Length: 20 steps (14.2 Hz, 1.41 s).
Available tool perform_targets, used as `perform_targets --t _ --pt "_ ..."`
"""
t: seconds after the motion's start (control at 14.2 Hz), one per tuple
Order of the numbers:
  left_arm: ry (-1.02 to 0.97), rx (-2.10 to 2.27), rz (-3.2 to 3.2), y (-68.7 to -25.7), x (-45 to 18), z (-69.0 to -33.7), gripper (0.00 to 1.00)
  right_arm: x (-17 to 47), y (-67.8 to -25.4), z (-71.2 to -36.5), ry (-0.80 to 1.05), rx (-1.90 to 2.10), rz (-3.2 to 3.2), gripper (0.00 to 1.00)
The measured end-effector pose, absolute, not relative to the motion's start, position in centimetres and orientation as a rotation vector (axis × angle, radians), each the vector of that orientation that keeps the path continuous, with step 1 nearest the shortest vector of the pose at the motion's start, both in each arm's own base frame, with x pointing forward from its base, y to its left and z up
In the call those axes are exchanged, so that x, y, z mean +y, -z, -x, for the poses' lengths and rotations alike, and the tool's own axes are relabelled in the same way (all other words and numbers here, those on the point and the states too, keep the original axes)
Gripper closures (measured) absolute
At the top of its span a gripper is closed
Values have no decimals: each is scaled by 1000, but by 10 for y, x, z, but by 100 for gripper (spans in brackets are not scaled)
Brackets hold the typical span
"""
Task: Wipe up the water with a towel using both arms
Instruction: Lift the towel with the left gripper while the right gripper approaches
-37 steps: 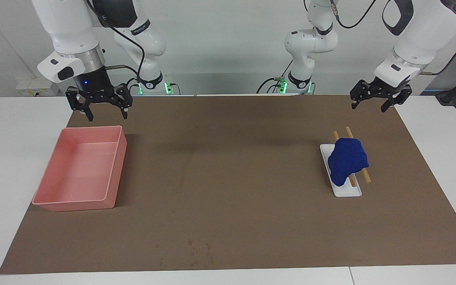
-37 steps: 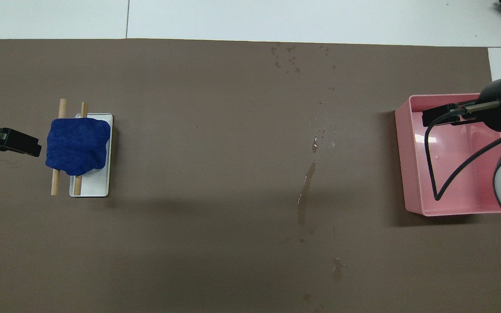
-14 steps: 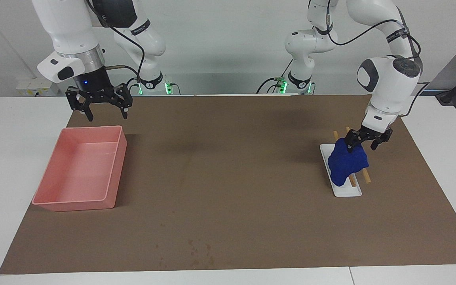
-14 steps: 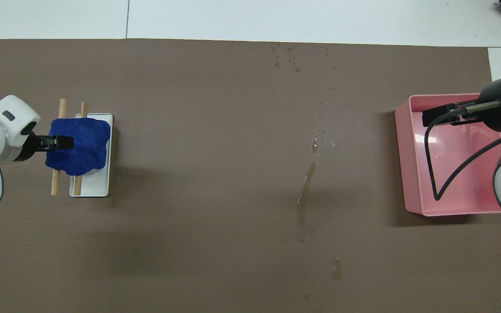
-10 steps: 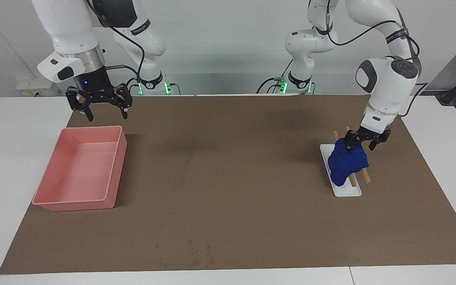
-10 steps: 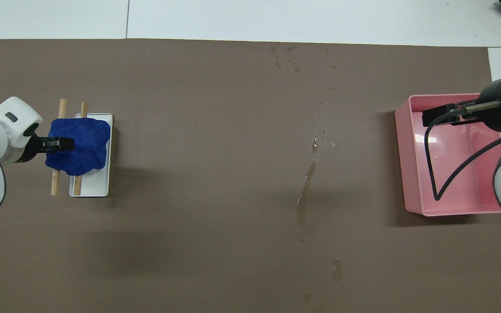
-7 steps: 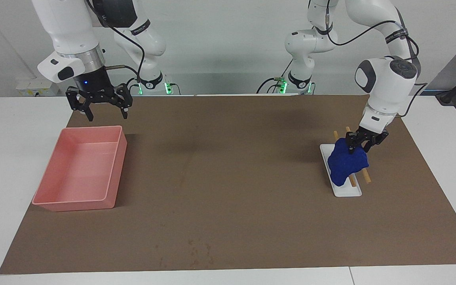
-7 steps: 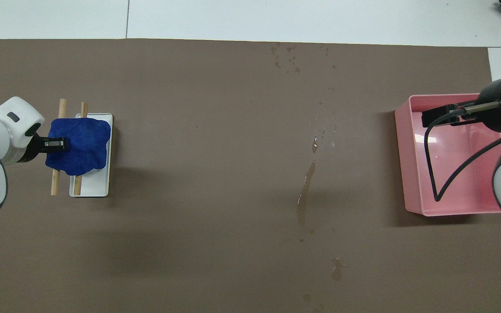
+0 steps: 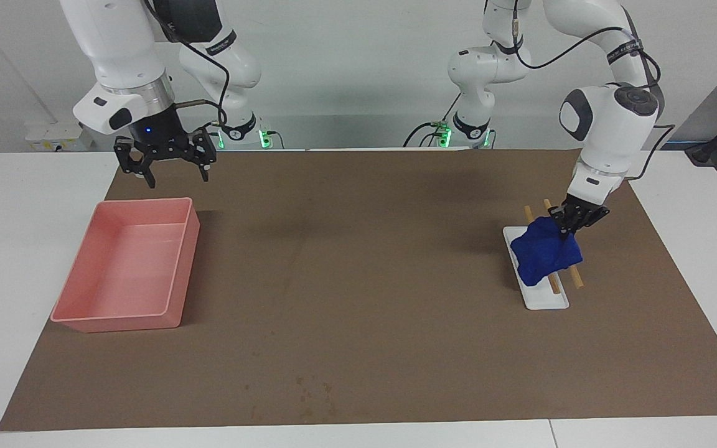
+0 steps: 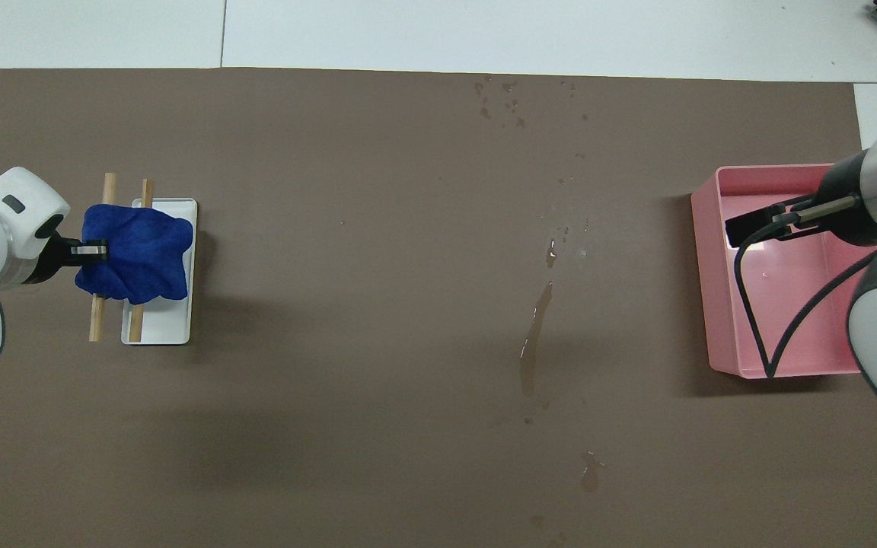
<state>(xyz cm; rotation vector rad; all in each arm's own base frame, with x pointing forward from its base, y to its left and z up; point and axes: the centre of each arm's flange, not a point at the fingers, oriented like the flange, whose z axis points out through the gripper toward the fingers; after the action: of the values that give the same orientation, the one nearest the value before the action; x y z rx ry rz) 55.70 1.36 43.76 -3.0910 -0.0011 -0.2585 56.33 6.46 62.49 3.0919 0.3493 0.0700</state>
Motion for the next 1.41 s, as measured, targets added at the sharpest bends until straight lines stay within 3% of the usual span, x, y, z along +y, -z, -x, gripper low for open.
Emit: perform_targets --t 0.28,0.57,0.92,1.41 --pt "254 -7 3091 -443 14 -559 89 74 -624 -559 -32 446 -3141 0" --pt "209 -126 3107 -475 12 -565 89 80 -624 -558 -34 461 -3200 0" --pt "115 -878 3262 -519 -36 -570 89 126 -626 -548 -37 585 -3230 0" --pt "-446 -1905 3057 -528 -169 -549 89 223 -600 -521 -251 861 -3140 0"
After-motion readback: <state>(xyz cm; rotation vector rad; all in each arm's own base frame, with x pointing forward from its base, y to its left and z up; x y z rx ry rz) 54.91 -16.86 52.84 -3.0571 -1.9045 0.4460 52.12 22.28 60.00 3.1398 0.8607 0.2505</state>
